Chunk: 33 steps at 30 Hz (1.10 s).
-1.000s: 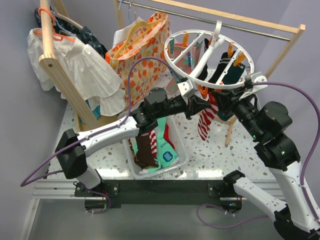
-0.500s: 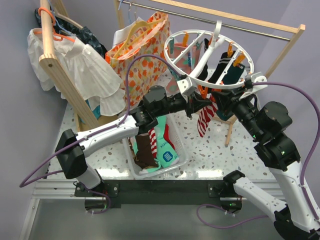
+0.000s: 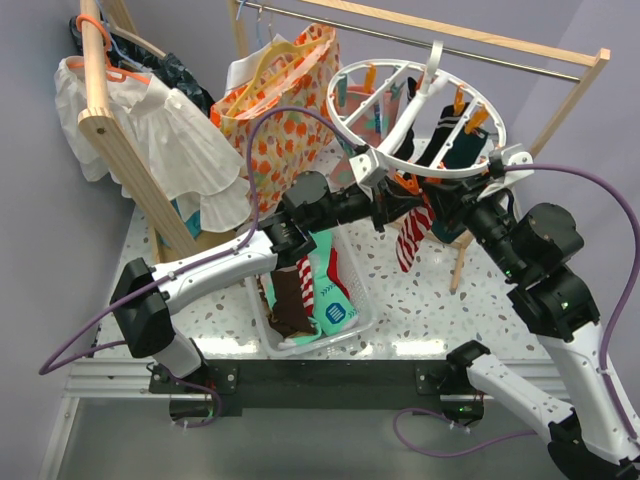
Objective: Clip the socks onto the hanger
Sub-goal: Clamp the sock onto the hanger.
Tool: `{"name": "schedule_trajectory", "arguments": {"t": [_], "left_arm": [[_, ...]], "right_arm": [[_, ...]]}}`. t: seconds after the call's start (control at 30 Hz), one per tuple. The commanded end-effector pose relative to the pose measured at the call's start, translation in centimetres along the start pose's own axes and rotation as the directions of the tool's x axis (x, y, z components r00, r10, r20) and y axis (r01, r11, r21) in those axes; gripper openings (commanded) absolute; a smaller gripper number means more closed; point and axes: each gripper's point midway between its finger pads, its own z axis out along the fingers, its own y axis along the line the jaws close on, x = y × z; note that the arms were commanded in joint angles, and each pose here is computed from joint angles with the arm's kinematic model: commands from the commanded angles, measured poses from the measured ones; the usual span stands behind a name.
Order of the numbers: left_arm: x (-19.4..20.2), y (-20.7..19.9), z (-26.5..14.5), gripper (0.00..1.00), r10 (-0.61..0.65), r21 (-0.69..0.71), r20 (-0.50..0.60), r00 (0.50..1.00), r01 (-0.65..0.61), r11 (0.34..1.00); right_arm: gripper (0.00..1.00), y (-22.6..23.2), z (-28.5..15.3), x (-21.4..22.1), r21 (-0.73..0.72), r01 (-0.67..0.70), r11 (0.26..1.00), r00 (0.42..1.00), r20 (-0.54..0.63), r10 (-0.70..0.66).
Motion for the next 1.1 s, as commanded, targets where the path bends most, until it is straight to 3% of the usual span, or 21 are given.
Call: {"name": "schedule_trajectory", "arguments": {"t": [0.0,0.07,0.17,0.2,0.27,0.33,0.6,0.8,0.9,1.07], "left_arm": [[-4.4,-1.1,-0.2,0.00,0.000,0.037,0.138,0.990,-0.005,0.999],[-4.5,-1.3,-0.3,0.00,-0.003,0.039,0.147,0.989,-0.003,0.999],[-4.3,-1.1,-0.5,0.00,-0.002,0.032,0.143,0.990,-0.003,0.999],[-4.1,-1.1,-0.6,0.00,-0.003,0.027,0.141,0.990,-0.001,1.000],[-3.8,-0.9,-0.7,0.03,0.000,0.017,0.137,0.991,-0.003,1.000],[-3.5,-0.8,-0.9,0.13,0.001,0.008,0.129,0.992,-0.002,1.000],[-1.8,-0.1,-3.2,0.48,0.035,-0.056,0.093,0.995,-0.030,0.998],[-3.2,0.5,-4.2,0.71,0.073,-0.090,0.134,0.988,-0.061,0.994],[-4.1,0.8,-4.1,0.77,0.073,-0.088,0.165,0.984,-0.059,0.994],[-5.2,0.7,-3.3,0.79,0.052,-0.052,0.206,0.977,-0.042,0.998]], "right_arm": [[0.09,1.2,-0.1,0.8,-0.067,-0.011,0.998,1.000,-0.022,0.009],[0.09,1.1,-0.3,0.8,-0.060,-0.009,0.998,1.000,-0.020,0.008],[0.31,0.9,-0.4,0.9,-0.052,0.000,0.999,1.000,-0.023,-0.001],[0.43,0.8,-0.5,0.9,-0.044,0.003,0.999,1.000,-0.020,-0.004],[0.51,0.6,-0.6,0.8,-0.035,0.010,0.999,1.000,-0.019,-0.010],[0.55,0.3,-0.7,0.8,-0.020,0.014,1.000,1.000,-0.019,-0.015],[0.57,-1.4,-1.4,0.7,0.069,0.044,0.997,0.999,-0.019,-0.043],[0.57,-3.3,-1.5,1.3,0.174,0.050,0.983,0.998,-0.039,-0.044],[0.57,-4.4,-1.6,1.6,0.233,0.052,0.971,0.998,-0.047,-0.042],[0.57,-4.9,-1.6,1.9,0.262,0.056,0.964,0.998,-0.052,-0.044]]}}
